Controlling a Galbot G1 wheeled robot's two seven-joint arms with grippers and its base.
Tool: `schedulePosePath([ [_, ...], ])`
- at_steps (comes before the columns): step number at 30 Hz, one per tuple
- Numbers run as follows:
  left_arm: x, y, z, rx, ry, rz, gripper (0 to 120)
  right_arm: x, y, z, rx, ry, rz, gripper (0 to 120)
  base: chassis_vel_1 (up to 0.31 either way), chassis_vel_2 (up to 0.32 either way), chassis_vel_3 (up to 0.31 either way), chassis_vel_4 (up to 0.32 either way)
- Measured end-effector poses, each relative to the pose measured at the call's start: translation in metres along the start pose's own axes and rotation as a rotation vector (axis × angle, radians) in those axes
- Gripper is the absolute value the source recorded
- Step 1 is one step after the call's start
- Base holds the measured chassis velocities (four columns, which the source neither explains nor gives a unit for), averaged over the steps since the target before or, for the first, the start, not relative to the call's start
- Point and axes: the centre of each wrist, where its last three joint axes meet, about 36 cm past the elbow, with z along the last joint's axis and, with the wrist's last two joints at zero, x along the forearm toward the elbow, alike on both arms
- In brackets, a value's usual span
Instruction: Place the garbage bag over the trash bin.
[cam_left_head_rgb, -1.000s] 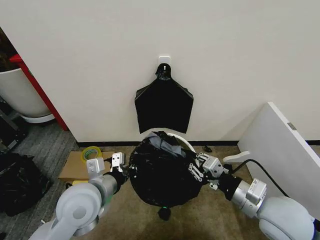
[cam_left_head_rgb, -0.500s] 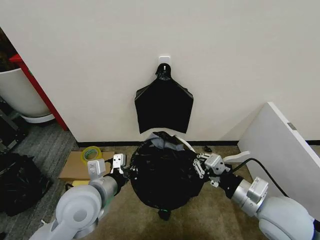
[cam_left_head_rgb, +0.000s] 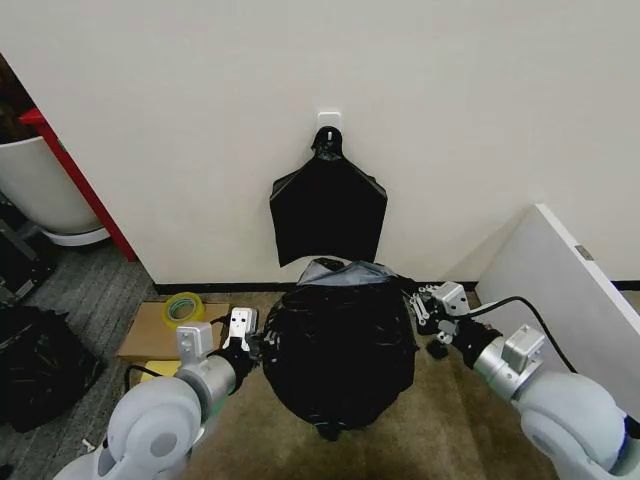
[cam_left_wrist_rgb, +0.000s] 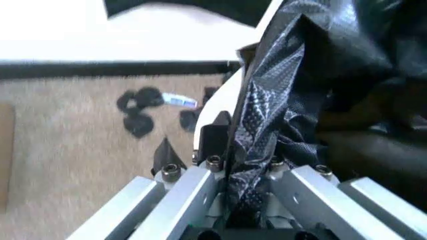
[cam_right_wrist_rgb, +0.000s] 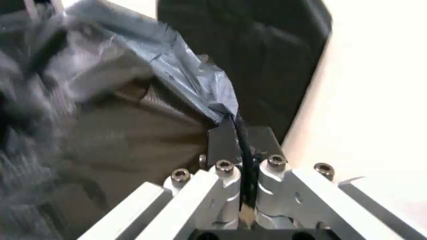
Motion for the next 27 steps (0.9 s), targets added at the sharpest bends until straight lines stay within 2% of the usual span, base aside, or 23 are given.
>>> schedulePosePath([
  [2,0.001,0.001,0.002,-0.075,-0.05,0.024,0,0.0,-0.019,0.018,-0.018,0.063,0.003,0,0.0,0.0,0.0,0.0],
  [6,0.001,0.002,0.002,-0.094,-0.071,0.035,0,0.0,-0.022,0.024,-0.021,0.081,0.0,0,0.0,0.0,0.0,0.0],
  [7,0.0,0.003,0.002,-0.095,-0.102,0.042,0,0.001,-0.025,0.031,-0.025,0.1,-0.006,0,0.0,0.0,0.0,0.0],
  [11,-0.005,0.007,0.0,-0.053,-0.153,0.038,0,0.005,-0.024,0.039,-0.035,0.117,-0.033,0,0.0,0.0,0.0,0.0],
  [13,-0.006,0.009,-0.004,0.008,-0.167,0.03,0,0.007,-0.021,0.043,-0.036,0.13,-0.046,0,0.0,0.0,0.0,0.0],
  [18,-0.006,0.01,-0.007,0.083,-0.134,0.027,0,0.006,-0.013,0.044,-0.059,0.113,-0.035,0,0.0,0.0,0.0,0.0],
  [21,-0.006,0.01,-0.008,0.118,-0.085,0.013,0,0.005,-0.01,0.039,-0.077,0.096,-0.003,13,0.0,0.0,0.0,0.0],
  [22,-0.006,0.01,-0.008,0.118,-0.085,0.013,0,0.005,-0.01,0.039,-0.077,0.096,-0.003,13,0.0,0.0,0.0,0.0],
  [27,-0.008,0.012,-0.009,0.211,-0.023,-0.028,0,0.007,-0.009,0.036,-0.124,0.109,0.1,33,0.0,0.0,0.0,0.0],
])
